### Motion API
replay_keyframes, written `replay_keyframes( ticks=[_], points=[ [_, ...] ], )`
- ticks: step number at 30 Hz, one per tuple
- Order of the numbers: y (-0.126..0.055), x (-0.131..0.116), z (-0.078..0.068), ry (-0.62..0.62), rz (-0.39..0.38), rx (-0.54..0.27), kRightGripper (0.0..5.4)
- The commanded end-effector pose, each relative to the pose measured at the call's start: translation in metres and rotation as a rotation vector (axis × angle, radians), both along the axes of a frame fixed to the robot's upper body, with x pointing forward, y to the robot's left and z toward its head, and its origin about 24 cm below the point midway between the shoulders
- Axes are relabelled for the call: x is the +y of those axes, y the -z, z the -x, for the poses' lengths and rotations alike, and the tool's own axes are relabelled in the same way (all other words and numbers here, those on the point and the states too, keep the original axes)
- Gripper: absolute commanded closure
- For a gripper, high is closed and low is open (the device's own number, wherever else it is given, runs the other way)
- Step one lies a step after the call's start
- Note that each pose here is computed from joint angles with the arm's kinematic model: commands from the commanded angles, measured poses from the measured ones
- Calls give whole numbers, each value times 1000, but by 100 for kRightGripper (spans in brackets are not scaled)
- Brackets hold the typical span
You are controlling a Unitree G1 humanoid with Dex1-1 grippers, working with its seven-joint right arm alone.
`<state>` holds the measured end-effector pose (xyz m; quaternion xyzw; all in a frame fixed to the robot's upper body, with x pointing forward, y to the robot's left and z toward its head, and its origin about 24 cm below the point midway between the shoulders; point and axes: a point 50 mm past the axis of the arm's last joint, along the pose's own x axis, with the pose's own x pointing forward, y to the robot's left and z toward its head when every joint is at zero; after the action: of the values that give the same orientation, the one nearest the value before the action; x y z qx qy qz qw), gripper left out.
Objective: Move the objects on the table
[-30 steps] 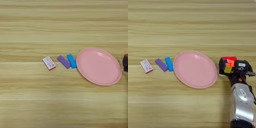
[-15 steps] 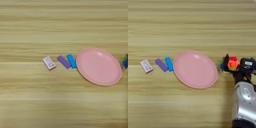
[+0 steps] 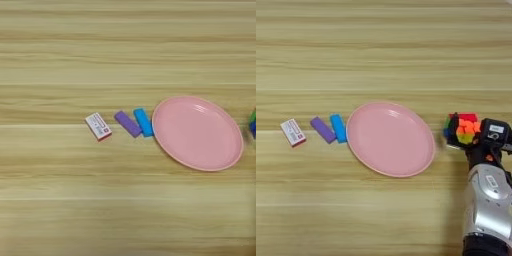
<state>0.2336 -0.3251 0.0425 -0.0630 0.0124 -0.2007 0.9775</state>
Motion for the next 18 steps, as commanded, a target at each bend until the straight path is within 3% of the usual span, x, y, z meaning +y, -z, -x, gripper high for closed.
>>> replay_keyframes(
  ticks=[1, 10, 18],
  points=[
    [-20, -8, -10, -1, 32, -43, 3],
    [-14, -8, -11, 1, 24, -7, 3],
    [-18, -5, -11, -15, 26, -36, 3]
  ],
)
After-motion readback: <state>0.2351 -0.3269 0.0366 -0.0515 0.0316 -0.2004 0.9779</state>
